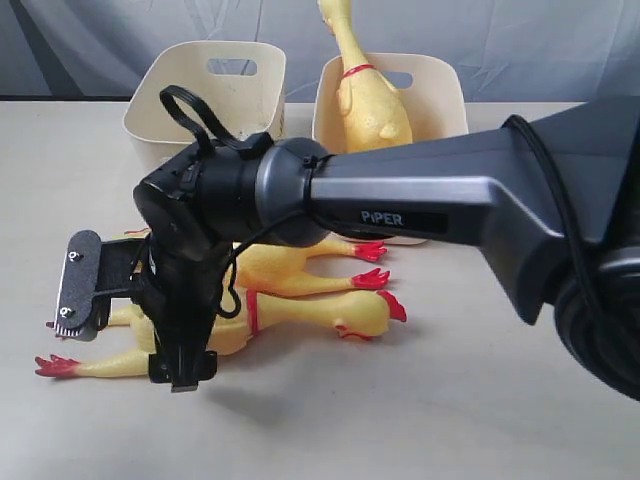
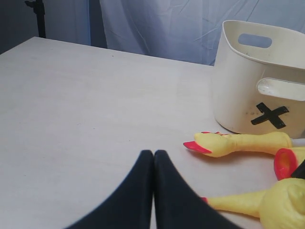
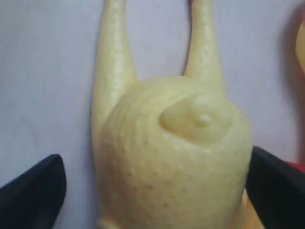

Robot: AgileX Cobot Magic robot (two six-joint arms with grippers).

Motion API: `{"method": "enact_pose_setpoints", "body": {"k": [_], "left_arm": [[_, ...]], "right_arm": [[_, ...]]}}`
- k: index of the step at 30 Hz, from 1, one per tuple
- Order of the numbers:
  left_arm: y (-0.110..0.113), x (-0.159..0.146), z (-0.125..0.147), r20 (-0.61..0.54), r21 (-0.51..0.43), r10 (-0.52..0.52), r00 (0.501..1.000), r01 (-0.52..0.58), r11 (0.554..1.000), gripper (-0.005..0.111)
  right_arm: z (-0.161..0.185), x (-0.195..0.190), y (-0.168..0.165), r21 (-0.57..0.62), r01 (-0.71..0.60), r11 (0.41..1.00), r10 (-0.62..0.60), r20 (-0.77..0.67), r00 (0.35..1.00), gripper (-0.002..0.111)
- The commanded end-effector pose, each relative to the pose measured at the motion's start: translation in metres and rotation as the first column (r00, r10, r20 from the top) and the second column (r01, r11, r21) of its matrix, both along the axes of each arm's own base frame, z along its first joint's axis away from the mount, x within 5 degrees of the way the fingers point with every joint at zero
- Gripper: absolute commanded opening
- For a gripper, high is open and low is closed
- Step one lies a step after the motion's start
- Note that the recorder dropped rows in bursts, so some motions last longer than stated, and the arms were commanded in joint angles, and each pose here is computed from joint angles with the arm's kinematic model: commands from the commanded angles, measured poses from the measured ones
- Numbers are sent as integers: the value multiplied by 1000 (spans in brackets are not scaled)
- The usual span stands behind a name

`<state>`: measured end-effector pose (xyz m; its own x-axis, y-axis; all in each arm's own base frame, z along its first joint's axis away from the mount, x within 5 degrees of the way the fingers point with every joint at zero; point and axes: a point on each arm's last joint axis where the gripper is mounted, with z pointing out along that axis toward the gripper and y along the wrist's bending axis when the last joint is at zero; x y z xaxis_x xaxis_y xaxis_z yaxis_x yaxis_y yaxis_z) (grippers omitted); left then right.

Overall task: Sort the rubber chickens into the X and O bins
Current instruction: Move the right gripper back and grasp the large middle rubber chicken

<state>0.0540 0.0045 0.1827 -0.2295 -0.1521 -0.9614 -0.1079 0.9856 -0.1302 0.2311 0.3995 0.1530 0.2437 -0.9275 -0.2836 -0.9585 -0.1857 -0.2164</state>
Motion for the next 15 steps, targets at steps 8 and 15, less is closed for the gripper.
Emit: {"method": "enact_pose_setpoints", "body": {"k": [8,15], "left_arm": [[0,0,2,17,3,-7,1000,7,1000,0],[0,0,2,17,3,-7,1000,7,1000,0]], "right_arm": [[-1,3,-2,-32,-23,999,25,38,999,1],[-38,4,0,-82,-23,996,24,5,1000,-1]]}}
